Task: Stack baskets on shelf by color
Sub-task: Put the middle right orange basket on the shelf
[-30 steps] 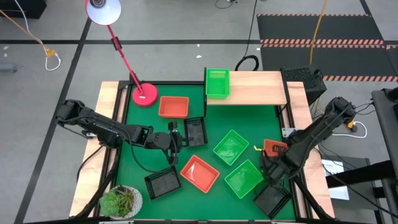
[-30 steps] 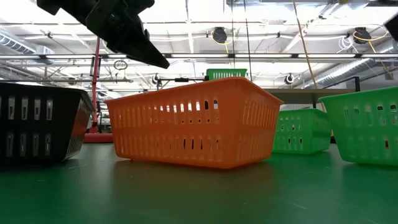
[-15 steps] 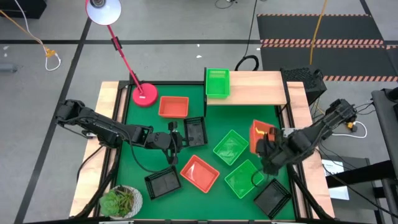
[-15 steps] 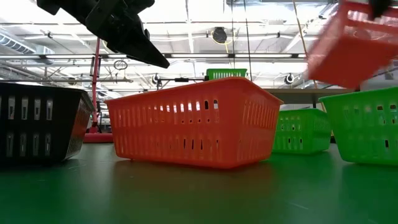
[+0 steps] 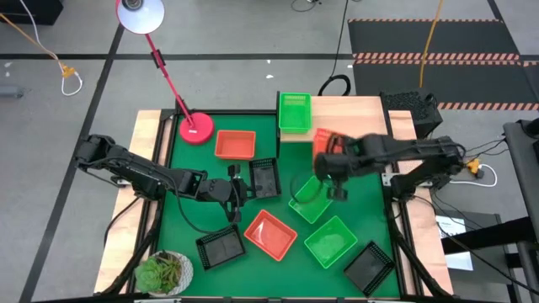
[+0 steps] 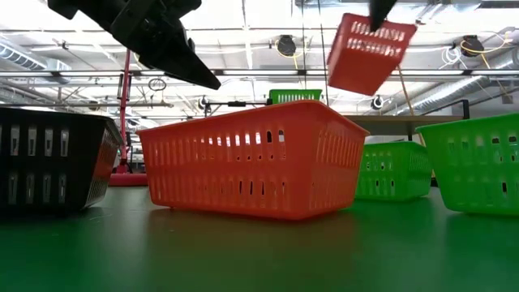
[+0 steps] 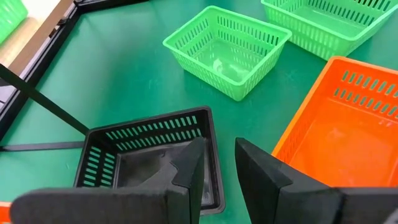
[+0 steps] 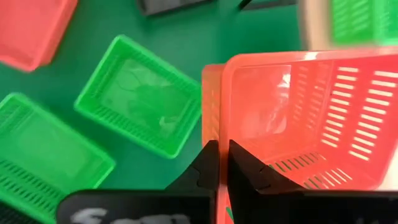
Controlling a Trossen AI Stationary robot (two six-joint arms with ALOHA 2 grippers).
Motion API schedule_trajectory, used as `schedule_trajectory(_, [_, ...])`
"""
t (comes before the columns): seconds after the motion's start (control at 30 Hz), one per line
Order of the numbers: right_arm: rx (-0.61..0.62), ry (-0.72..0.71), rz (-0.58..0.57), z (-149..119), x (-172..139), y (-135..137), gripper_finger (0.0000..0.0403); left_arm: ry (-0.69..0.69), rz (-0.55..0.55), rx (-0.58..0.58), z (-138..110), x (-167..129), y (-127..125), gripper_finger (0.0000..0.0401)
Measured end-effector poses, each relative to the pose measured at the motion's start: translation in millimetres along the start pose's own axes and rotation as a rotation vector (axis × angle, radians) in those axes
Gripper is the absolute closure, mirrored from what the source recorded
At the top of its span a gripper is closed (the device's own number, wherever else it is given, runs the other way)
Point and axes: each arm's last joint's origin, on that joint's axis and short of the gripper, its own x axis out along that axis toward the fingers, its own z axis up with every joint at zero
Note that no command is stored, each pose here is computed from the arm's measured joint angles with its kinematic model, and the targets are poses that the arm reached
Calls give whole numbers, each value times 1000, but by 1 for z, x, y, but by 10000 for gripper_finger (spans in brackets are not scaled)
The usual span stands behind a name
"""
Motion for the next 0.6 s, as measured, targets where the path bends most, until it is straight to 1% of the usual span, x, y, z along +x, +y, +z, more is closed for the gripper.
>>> schedule_trajectory(0.13, [4, 11, -14, 12, 5, -16, 396, 3, -1, -4, 0, 0, 0, 308])
schedule_trajectory(0.4, [-30, 20, -31, 10, 6, -38, 396, 6, -12, 5, -1, -1, -4, 308])
schedule_trajectory(0.6, [-76, 37, -93, 10, 9, -55, 396, 5, -15, -6, -1, -1, -5, 308])
